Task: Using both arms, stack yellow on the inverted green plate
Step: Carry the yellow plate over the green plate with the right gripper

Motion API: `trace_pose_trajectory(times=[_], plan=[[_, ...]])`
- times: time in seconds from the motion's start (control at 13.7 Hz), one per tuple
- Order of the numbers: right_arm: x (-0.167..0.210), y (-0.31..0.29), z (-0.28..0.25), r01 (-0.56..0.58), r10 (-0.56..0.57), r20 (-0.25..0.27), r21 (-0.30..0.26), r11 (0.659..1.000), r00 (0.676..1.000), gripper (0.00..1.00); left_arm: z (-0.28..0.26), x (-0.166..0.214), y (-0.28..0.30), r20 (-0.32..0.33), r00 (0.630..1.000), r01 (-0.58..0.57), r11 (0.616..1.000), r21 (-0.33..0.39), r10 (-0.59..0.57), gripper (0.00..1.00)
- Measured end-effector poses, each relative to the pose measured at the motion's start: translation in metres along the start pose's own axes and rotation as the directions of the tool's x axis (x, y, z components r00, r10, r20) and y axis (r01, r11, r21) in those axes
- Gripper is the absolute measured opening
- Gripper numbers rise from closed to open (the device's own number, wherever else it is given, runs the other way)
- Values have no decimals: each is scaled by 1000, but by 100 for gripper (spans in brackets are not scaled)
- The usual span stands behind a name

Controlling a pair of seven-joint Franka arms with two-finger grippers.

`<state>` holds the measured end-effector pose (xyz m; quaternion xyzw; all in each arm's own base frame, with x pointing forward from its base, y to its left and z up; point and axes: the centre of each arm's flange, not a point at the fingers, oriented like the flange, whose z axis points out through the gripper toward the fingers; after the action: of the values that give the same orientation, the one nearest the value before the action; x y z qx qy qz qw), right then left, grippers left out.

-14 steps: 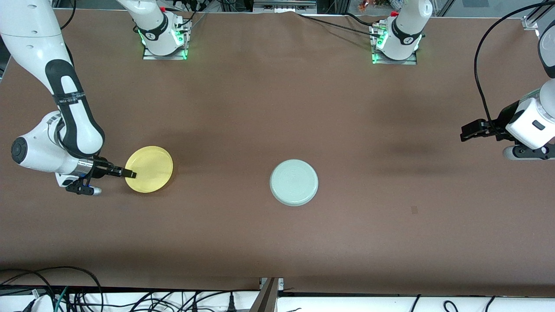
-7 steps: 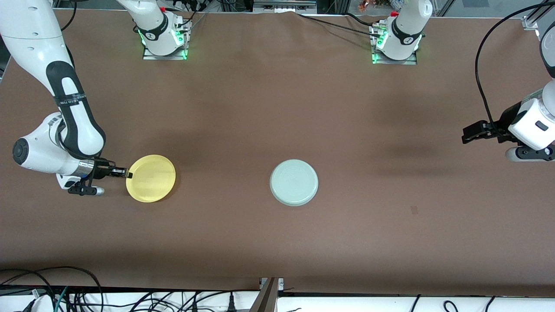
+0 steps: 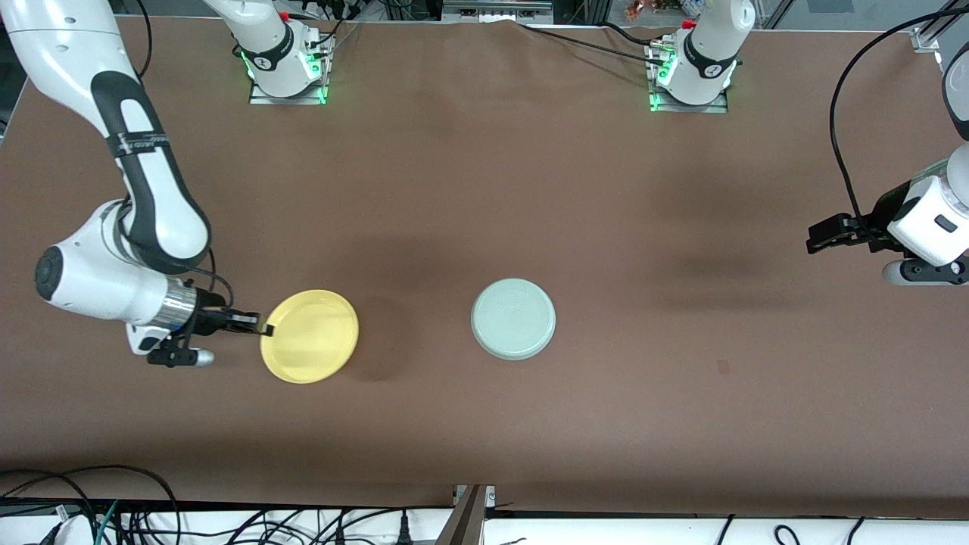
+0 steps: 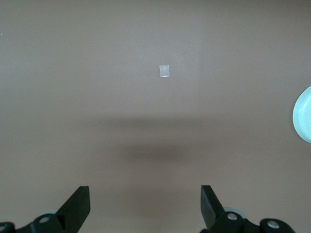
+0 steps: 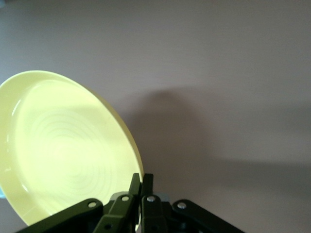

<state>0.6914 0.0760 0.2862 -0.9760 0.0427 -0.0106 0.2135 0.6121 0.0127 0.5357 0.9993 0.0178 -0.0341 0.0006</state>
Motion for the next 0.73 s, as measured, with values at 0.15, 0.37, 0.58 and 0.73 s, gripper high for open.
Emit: trace_pose_trajectory(times=[0.15,0.37,0.58,0.73], plan=[[-7,-62,29,8,-9,26,15,1000,1000,2,0,0,0,0,1000,0,1000,0,0,100],[-29,-146,84,43,-42,-15,20,999,999,2,1,1,0,1,1000,-1,1000,0,1,100],[-45,-190,122,20,-18,-66,34,999,998,2,1,1,0,1,1000,-1,1000,0,1,100],[-56,-221,151,7,-3,-99,49,999,995,2,1,1,0,1,1000,-1,1000,0,1,100]])
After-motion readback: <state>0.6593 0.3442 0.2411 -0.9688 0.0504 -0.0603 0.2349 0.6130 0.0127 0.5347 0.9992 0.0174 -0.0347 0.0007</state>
